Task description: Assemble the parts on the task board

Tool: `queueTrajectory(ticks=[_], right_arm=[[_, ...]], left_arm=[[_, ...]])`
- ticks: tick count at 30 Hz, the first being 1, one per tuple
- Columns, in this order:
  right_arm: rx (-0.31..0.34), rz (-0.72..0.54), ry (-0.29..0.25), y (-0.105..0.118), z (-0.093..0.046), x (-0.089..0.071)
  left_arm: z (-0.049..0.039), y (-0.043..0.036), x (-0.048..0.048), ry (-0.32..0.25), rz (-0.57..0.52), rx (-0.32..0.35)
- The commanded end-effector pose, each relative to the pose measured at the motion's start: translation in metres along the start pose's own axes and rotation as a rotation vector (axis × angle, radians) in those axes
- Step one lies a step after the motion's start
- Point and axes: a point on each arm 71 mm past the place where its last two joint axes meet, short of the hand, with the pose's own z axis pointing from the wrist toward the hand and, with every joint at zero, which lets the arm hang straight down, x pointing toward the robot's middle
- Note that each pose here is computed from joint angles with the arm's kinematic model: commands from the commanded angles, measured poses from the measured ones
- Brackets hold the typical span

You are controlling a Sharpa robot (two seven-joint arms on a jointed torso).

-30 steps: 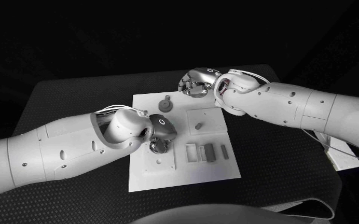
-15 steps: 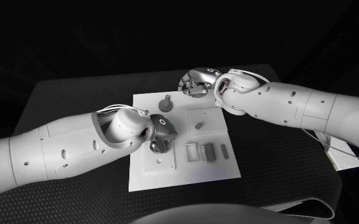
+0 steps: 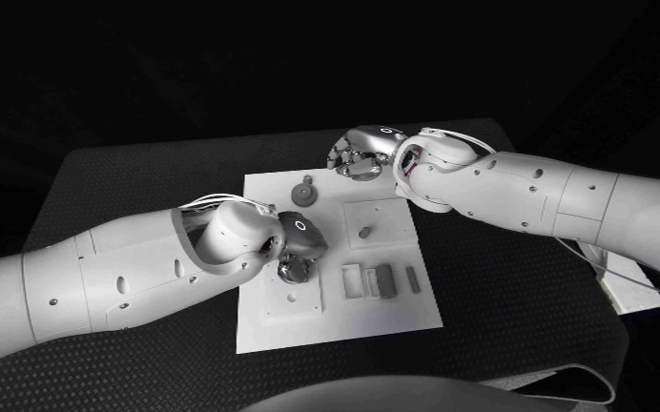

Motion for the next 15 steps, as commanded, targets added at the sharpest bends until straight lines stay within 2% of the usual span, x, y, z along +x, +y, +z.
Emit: queueTrajectory(ticks=[1, 7, 15], right_arm=[[-0.007, -0.002, 0.014, 0.0009, 0.0001, 0.0008], [-0.007, -0.002, 0.015, 0.0008, 0.0001, 0.0009], [-0.006, -0.002, 0.015, 0.0004, 0.0001, 0.0009]], left_arm=[[0.0016, -0.0029, -0.0019, -0.016, 0.004, 0.005], [0.002, -0.0033, -0.0029, -0.024, 0.004, 0.007], [0.0012, 0.0009, -0.0019, -0.031, -0.003, -0.016]])
